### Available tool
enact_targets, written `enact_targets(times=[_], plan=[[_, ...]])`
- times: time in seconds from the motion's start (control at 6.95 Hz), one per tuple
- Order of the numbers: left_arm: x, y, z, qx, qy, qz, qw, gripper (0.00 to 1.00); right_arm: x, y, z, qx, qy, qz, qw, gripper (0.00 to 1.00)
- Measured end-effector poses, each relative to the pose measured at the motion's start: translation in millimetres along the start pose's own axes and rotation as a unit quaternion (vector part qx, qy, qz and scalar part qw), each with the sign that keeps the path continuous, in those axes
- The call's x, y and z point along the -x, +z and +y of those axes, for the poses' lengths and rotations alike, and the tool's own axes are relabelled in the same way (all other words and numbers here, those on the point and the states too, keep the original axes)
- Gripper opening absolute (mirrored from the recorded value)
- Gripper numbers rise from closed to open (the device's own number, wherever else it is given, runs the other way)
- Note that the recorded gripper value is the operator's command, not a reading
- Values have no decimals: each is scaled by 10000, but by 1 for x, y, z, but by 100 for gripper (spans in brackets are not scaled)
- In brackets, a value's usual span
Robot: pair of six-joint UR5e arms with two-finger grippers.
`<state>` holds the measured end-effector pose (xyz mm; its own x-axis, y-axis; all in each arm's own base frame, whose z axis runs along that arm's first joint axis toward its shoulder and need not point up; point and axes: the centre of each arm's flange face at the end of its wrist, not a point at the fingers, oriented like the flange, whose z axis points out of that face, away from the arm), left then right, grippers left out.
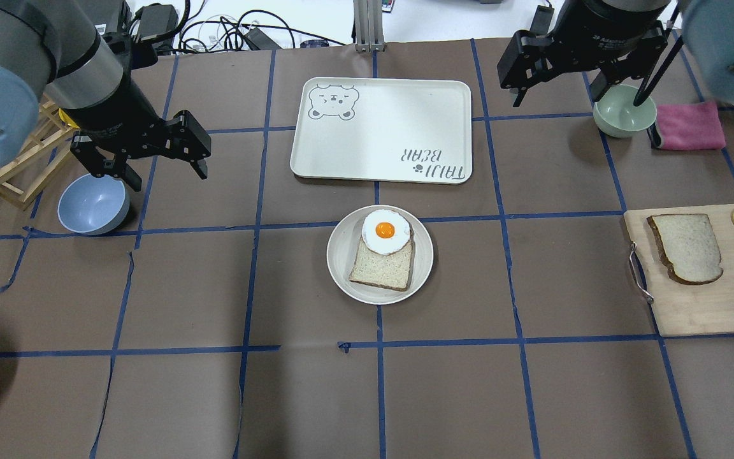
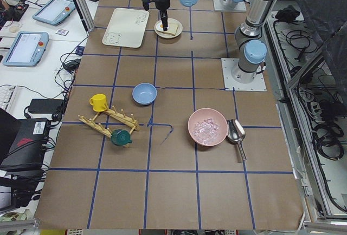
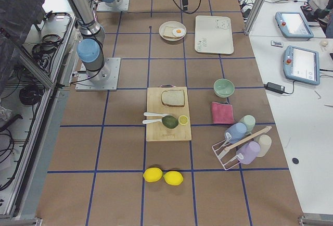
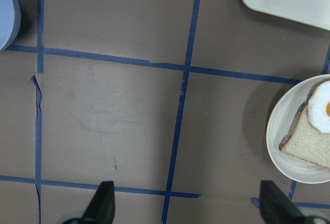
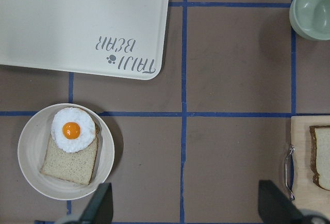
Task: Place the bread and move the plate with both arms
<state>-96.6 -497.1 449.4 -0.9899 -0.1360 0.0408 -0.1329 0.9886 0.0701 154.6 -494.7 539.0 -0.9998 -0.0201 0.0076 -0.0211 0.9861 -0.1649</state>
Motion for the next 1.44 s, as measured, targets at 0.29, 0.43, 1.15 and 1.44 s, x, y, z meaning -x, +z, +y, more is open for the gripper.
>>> enact_targets(times=[0.29,0.43,1.15,1.44], plan=[[2,-1,4,80,170,-50,9998,100,0,-1,0,-4,0,1,10000,100],[4,1,2,118,228,-101,9996,100,0,0,0,3,0,6,10000,100],[10,-10,2,-34,259,-280,9993,100,1,2,0,25,9,-28,10000,100],[14,-12,-1,-37,243,-278,9993,100,0,3,1,55,11,-21,10000,100]])
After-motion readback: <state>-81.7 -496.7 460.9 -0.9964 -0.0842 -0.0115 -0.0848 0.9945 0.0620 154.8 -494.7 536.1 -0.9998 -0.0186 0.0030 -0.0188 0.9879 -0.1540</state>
